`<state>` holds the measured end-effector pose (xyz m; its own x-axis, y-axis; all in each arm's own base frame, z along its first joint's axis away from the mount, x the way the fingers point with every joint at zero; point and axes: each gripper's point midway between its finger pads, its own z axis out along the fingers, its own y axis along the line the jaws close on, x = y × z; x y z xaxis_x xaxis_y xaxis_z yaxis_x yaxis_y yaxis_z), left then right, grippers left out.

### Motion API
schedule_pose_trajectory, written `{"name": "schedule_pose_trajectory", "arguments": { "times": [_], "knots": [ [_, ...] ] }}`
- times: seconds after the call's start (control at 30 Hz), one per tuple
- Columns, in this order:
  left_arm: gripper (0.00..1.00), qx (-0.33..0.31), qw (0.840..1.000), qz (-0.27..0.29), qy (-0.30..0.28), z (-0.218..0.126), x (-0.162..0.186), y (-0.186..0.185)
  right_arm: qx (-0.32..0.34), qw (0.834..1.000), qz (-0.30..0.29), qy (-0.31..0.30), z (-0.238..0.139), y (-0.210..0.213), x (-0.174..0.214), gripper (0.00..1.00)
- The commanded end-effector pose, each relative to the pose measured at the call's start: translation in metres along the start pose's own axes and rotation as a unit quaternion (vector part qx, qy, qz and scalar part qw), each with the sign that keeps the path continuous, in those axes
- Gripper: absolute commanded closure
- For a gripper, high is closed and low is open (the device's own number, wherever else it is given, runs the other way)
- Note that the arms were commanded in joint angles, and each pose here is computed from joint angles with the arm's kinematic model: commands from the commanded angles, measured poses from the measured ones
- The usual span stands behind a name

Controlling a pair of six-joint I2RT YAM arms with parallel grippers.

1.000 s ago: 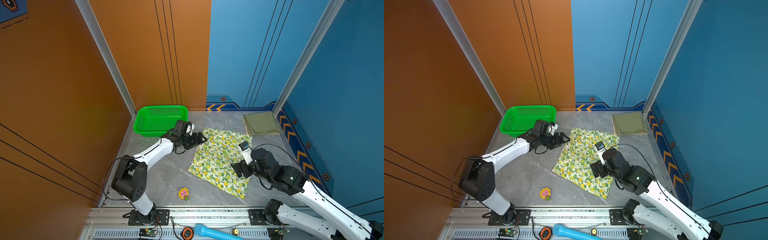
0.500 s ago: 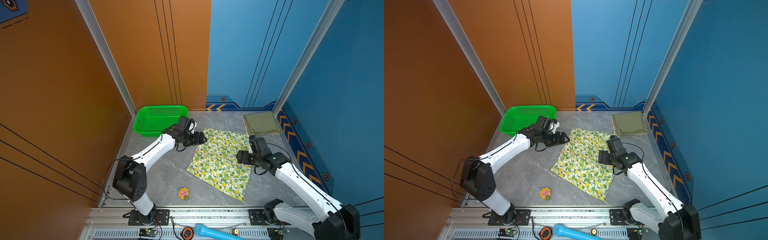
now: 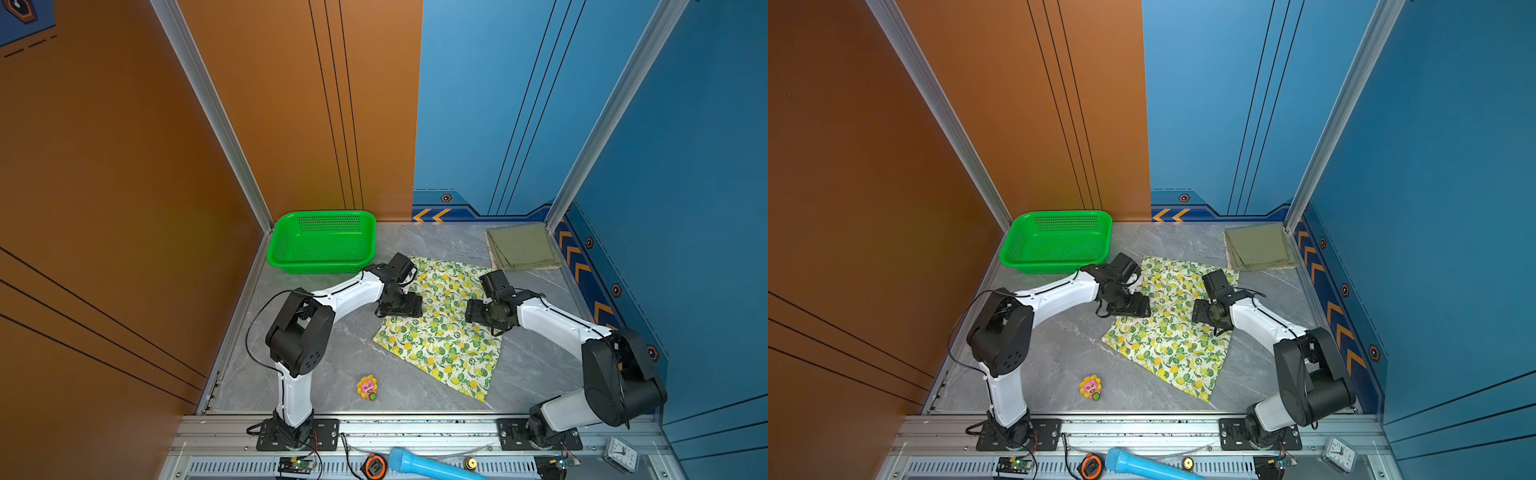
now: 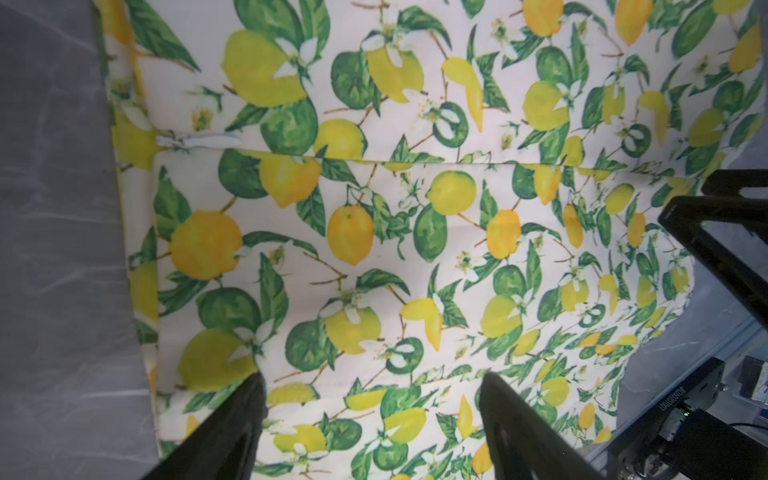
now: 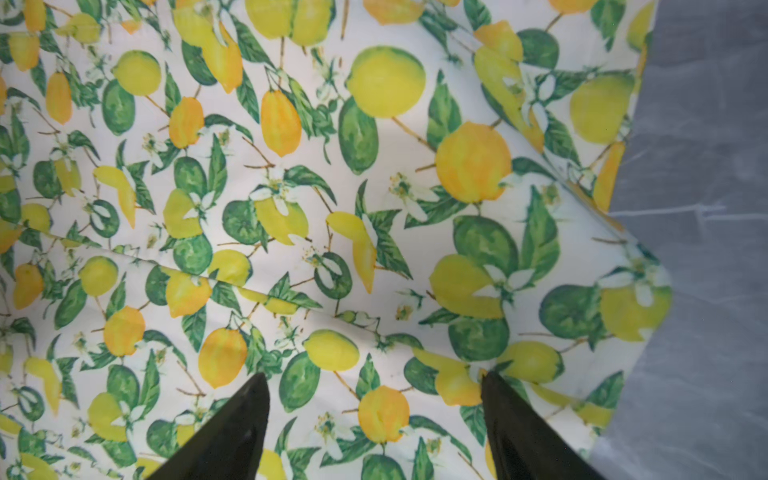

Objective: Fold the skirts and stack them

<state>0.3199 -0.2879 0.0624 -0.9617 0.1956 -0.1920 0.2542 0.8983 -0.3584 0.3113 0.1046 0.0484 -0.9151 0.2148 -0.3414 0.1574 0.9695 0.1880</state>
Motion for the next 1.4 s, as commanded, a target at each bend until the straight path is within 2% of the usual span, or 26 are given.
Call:
{"name": "schedule_pose_trajectory", "arguments": {
  "times": [0.0,0.37,0.67,1.07,1.23,1.37],
  "knots": [
    [0.18,-0.020,1.000,0.006,0.018,0.006,0.010,0.011,0.011,1.000,0.017,-0.008,0.004,-0.008,-0.003,0.20],
    [0.19,-0.051,0.997,-0.014,0.053,0.013,0.030,0.046,0.023,0.999,0.036,0.004,0.009,-0.030,0.005,0.19],
    [0.19,-0.059,0.996,-0.027,0.068,0.012,0.042,0.056,0.013,0.999,0.028,0.008,0.009,-0.023,0.011,0.19],
    [0.20,-0.068,0.992,-0.058,0.087,0.005,0.077,0.073,0.011,1.000,0.005,0.009,0.016,-0.005,0.028,0.18],
    [0.20,-0.068,0.992,-0.061,0.082,-0.004,0.087,0.075,0.018,1.000,0.000,0.014,0.018,-0.005,0.045,0.18],
    [0.20,-0.063,0.995,-0.054,0.059,-0.016,0.082,0.071,0.013,1.000,-0.001,-0.002,0.008,-0.003,0.045,0.17]
  ]
}}
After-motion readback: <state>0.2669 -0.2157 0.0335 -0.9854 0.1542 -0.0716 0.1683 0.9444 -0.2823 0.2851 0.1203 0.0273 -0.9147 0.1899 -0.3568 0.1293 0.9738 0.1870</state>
